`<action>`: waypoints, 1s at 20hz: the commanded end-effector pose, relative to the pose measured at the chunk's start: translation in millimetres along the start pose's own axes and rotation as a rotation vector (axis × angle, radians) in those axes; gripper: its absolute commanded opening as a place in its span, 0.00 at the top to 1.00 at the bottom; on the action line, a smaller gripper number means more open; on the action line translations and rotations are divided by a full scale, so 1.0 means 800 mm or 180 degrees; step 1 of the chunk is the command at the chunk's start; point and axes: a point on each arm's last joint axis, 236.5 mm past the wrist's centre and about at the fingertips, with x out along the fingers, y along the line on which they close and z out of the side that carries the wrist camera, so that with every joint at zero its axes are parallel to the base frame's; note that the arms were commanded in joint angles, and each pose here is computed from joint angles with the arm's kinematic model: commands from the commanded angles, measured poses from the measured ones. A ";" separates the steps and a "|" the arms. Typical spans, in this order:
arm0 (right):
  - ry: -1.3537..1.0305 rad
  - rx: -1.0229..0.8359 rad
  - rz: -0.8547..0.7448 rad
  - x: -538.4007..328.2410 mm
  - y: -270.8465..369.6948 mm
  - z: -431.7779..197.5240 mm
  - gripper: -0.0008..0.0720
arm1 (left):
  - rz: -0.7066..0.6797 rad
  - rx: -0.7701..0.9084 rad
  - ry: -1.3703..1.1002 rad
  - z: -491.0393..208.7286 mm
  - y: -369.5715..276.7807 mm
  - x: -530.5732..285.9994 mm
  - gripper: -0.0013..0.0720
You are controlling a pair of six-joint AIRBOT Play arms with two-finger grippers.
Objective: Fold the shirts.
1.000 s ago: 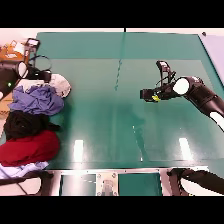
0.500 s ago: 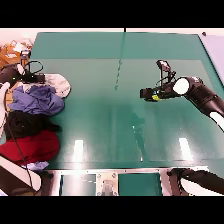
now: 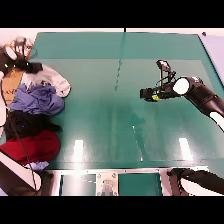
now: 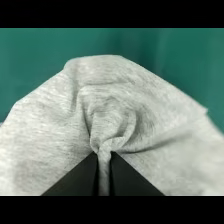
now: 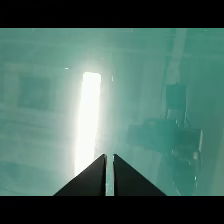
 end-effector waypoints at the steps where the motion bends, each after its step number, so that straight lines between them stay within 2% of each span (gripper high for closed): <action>1: 0.0088 0.0000 -0.0015 0.000 -0.001 -0.008 0.90 | -0.0592 -0.0135 -0.0445 0.077 -0.060 -0.091 0.90; 2: 0.0134 0.0002 -0.0026 -0.001 -0.003 -0.012 0.90 | -0.0749 -0.0172 -0.0525 0.085 -0.078 -0.109 0.90; 5: 0.0303 0.0038 -0.0071 -0.006 -0.011 -0.026 0.91 | -0.0826 0.0006 -0.0579 0.089 -0.108 -0.129 0.91; 6: 0.0365 0.0037 -0.0083 -0.007 -0.012 -0.032 0.97 | -0.0833 0.0023 -0.0558 0.086 -0.112 -0.122 0.91; 7: 0.0419 0.0034 -0.0092 -0.007 -0.012 -0.037 0.97 | -0.0836 -0.0018 -0.0496 0.076 -0.112 -0.109 0.91; 8: 0.0451 0.0035 -0.0096 -0.008 -0.013 -0.040 0.97 | -0.0856 -0.0048 -0.0372 0.060 -0.113 -0.095 0.96; 12: 0.0446 0.0032 -0.0106 -0.008 -0.014 -0.039 0.97 | -0.1082 0.0085 0.0233 -0.002 -0.147 -0.089 0.96; 14: 0.0448 0.0033 -0.0105 -0.008 -0.014 -0.039 0.97 | -0.1228 0.0346 0.0246 -0.005 -0.195 -0.118 0.96; 17: 0.0464 0.0031 -0.0104 -0.018 -0.013 -0.037 0.97 | -0.1663 0.0853 0.0181 -0.019 -0.319 -0.194 0.96; 20: 0.0395 0.0075 -0.0100 -0.046 -0.015 -0.016 0.98 | -0.2030 0.1393 0.0264 -0.069 -0.434 -0.258 0.96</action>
